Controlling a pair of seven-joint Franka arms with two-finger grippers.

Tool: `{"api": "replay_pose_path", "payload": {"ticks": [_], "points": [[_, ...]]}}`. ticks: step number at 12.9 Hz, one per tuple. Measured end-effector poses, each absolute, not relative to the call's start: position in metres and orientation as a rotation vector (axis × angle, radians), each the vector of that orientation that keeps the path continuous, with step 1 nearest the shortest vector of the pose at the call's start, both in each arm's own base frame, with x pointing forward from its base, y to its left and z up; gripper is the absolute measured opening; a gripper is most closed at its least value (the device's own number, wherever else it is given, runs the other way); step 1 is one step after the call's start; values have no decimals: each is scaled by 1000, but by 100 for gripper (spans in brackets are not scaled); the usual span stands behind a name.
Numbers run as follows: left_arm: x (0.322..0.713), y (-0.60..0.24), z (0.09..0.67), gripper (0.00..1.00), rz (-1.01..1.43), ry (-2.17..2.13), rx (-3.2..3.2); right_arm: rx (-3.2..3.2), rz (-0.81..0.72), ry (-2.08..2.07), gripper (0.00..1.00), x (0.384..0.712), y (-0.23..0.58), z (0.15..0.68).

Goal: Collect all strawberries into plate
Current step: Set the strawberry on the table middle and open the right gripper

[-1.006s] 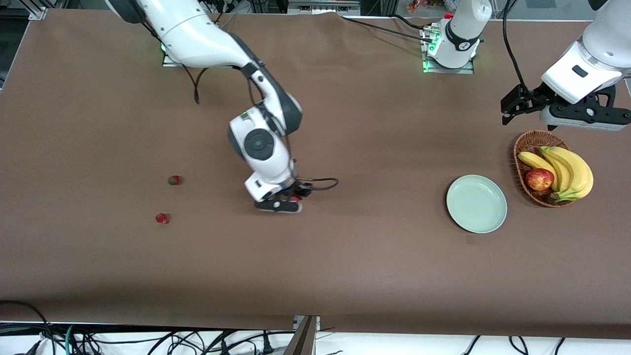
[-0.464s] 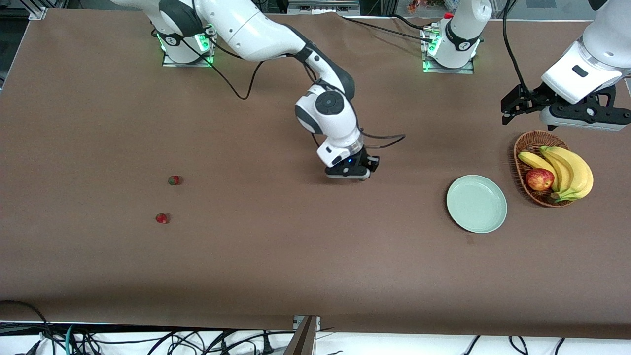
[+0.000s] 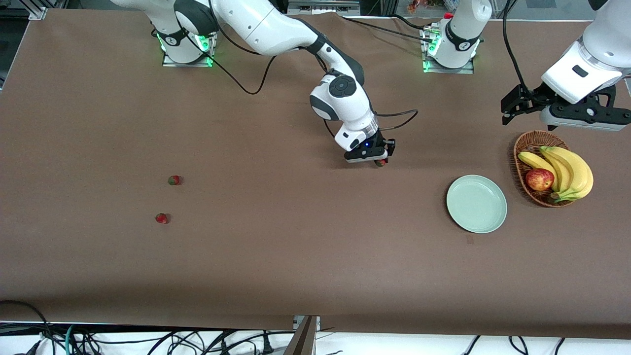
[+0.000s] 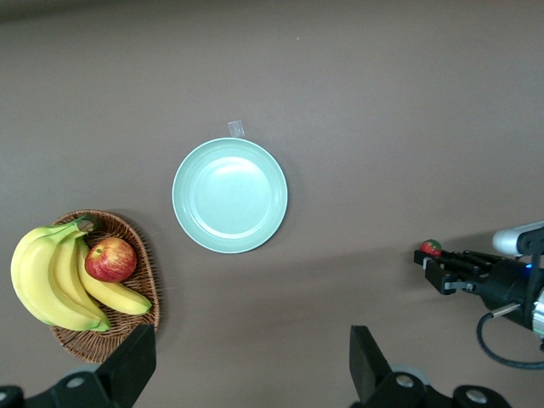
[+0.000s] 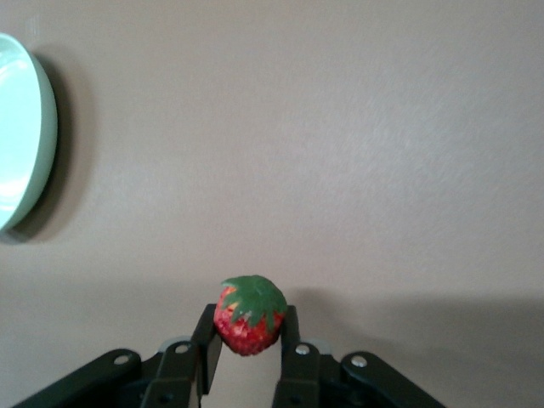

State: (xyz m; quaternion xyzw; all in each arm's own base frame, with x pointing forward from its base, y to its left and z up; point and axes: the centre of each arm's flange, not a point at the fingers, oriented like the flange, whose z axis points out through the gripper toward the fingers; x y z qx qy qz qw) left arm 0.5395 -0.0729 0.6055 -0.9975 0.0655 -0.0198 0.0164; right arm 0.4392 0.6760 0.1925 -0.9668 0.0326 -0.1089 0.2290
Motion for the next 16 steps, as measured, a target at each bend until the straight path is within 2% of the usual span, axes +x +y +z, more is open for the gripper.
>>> {"api": "replay_pose_path", "payload": {"ticks": [4,5,8,10,11,16], "points": [[540,-73,605,100,-61,204,-3102,-2657,-302,77,32,432,679,181],[540,-73,605,100,-61,204,-3102,-2655,-306,78,38,433,679,183],[540,-73,605,100,-61,204,-3102,-2644,-336,88,74,445,676,191],[540,-73,605,100,-61,204,-3102,-2634,-363,119,95,466,667,206],[540,-73,605,100,-61,203,-3102,-2640,-369,147,100,482,658,218],[540,-72,605,100,-61,203,-3102,-2812,-318,132,100,575,571,302]]}}
